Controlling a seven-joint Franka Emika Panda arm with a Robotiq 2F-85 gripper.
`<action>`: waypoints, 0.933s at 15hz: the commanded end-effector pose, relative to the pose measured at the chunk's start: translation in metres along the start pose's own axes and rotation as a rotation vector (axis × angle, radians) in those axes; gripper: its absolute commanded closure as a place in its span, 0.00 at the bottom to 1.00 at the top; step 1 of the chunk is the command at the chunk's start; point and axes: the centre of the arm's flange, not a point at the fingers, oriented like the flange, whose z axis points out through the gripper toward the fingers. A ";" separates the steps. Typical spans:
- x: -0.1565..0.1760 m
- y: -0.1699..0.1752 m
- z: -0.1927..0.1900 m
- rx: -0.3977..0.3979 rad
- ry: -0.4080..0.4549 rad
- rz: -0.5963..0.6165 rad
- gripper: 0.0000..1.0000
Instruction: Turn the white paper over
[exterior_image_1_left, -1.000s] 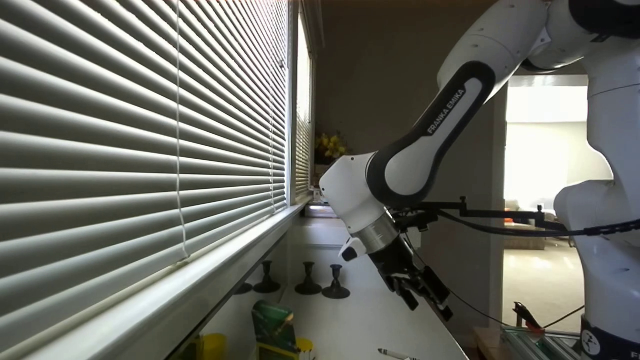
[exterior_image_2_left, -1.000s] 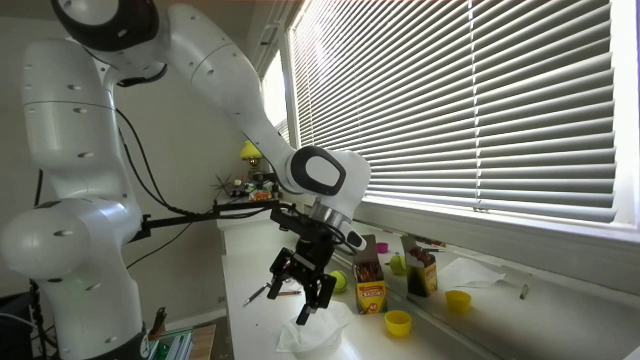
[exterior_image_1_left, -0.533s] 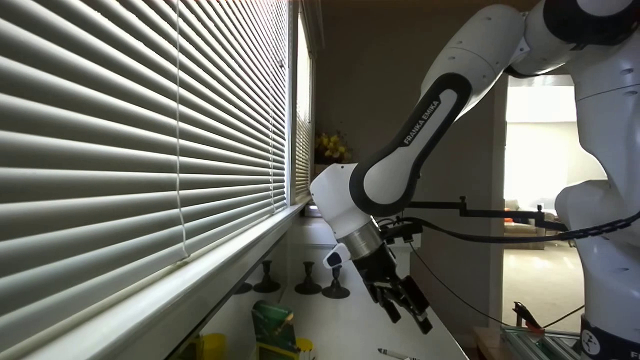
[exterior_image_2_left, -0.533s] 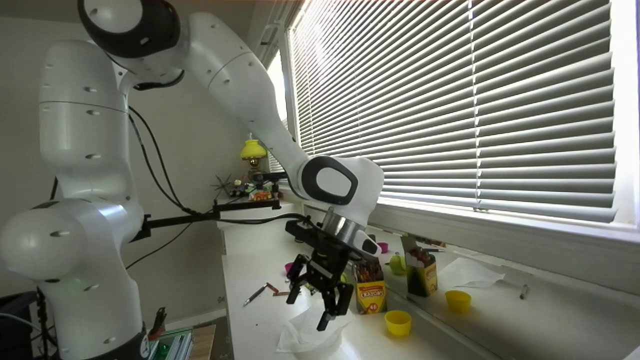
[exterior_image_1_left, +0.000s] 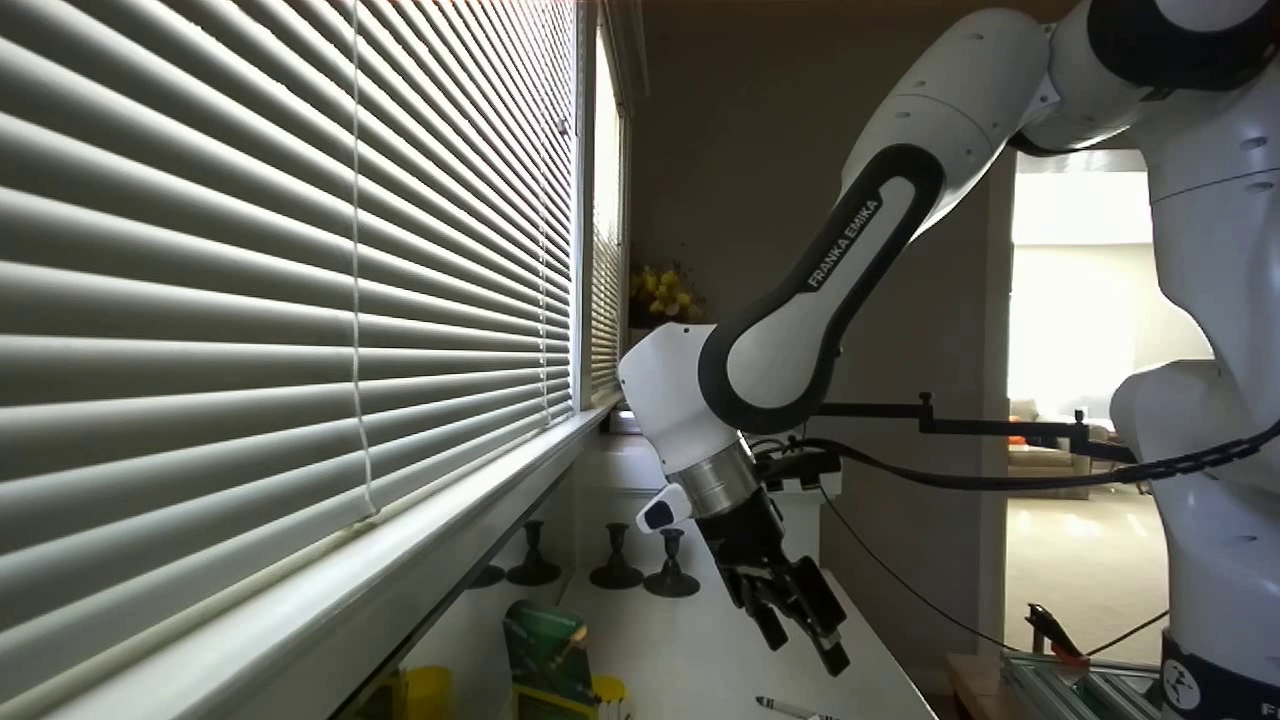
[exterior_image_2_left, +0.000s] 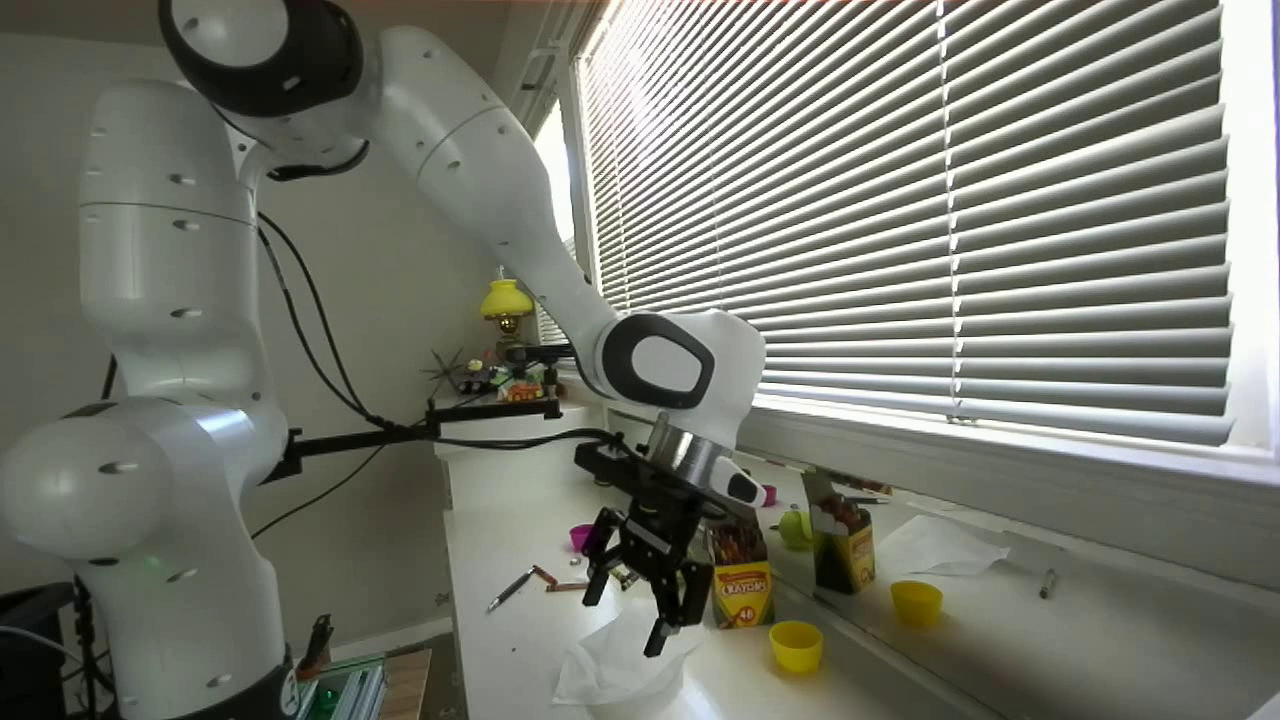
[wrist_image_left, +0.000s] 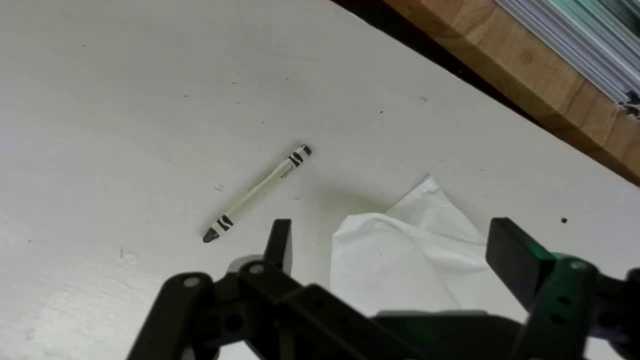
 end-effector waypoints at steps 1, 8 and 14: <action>0.005 -0.012 -0.002 0.064 0.005 -0.046 0.00; 0.007 0.006 0.013 0.134 0.008 -0.028 0.00; 0.014 0.022 0.026 0.190 0.062 -0.015 0.00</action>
